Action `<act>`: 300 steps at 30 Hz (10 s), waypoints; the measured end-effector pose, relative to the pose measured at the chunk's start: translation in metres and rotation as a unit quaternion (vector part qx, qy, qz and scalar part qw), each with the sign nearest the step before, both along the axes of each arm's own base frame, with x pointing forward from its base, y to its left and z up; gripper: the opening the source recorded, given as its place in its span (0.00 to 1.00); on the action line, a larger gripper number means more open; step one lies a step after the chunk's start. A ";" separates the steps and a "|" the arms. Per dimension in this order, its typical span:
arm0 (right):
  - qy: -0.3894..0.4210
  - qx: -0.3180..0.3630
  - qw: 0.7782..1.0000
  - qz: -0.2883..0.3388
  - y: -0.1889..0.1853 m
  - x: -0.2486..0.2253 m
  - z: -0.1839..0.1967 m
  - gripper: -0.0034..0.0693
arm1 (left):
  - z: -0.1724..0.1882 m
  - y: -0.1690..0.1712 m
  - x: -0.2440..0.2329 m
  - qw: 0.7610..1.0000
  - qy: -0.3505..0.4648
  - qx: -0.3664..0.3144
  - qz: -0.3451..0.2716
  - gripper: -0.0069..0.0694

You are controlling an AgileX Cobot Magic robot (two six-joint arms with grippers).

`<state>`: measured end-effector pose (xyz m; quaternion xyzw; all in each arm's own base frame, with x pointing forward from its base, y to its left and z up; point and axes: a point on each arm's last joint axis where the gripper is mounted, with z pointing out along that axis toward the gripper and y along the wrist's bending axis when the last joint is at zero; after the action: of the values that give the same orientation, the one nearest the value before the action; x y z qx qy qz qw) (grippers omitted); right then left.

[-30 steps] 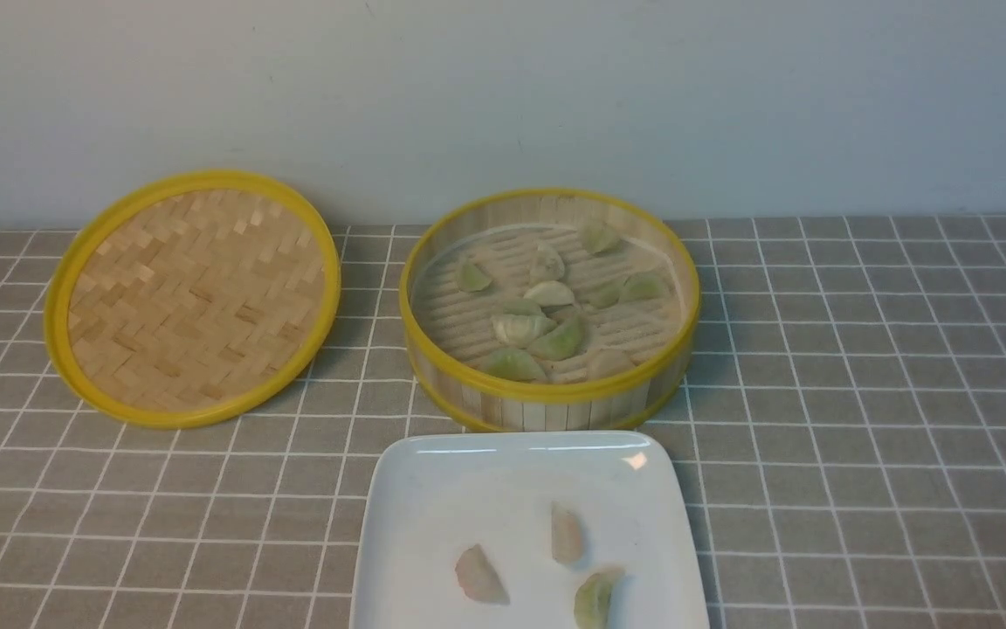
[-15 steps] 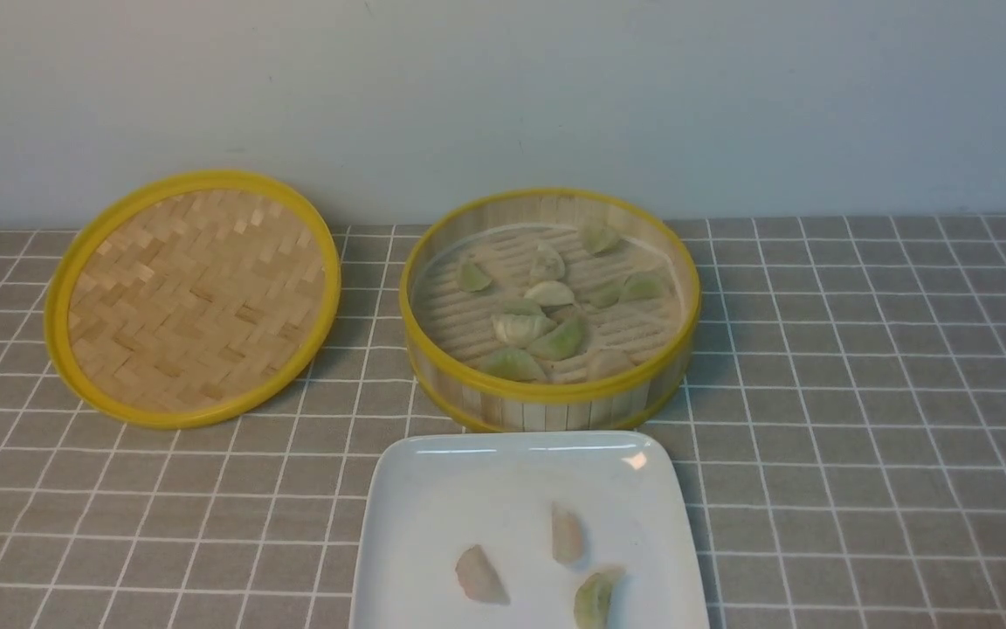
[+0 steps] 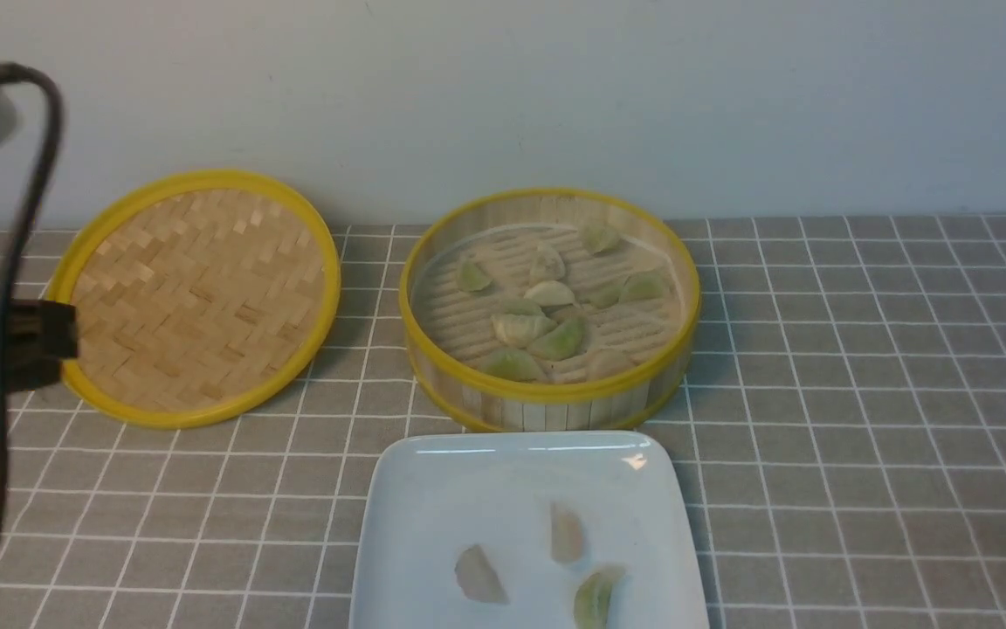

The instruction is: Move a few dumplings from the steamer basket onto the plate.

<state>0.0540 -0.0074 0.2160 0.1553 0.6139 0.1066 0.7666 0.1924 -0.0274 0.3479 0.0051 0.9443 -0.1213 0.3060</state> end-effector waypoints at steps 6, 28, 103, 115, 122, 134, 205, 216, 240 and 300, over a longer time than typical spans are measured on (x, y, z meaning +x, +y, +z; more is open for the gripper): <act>-0.018 0.018 1.000 -0.004 -0.001 -0.001 0.003 0.03 | -0.031 -0.013 0.034 0.995 0.061 -0.020 -0.079 0.08; 0.379 -0.039 0.901 0.206 0.029 0.071 0.152 0.03 | -0.026 -0.138 0.164 0.962 0.080 0.037 -0.259 0.08; 0.507 -0.059 0.805 0.304 0.035 0.147 0.150 0.03 | -0.164 -0.194 0.150 0.888 0.289 0.101 -0.343 0.48; 0.459 -0.069 0.801 0.379 0.069 0.191 0.165 0.03 | -0.142 -0.189 0.152 0.903 0.265 0.116 -0.317 0.41; 0.508 -0.107 0.765 0.380 0.115 0.247 0.147 0.04 | -0.062 -0.143 0.139 0.945 0.179 0.111 -0.251 0.09; 0.532 -0.194 0.735 0.373 0.199 0.335 0.063 0.37 | 0.003 -0.076 0.034 0.967 0.106 0.093 -0.214 0.08; 0.697 -0.226 0.560 0.388 0.224 0.298 -0.032 0.63 | 0.026 -0.054 -0.016 0.975 0.050 0.088 -0.200 0.08; 0.703 -0.213 0.565 0.377 0.224 0.298 -0.031 0.72 | 0.027 -0.055 -0.014 0.976 0.038 0.085 -0.198 0.08; 0.363 -0.222 0.837 0.345 0.109 0.114 0.263 0.03 | 0.030 -0.056 -0.010 0.978 0.011 0.079 -0.192 0.08; -0.092 -0.065 0.965 0.237 -0.008 -0.067 0.149 0.03 | 0.061 0.012 -0.194 0.895 -0.416 -0.026 -0.159 0.08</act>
<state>-0.0126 -0.0155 0.3647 -0.0555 0.5658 0.2585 0.7810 -0.0017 -0.0150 0.4086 0.1969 0.7139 -0.1793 0.6476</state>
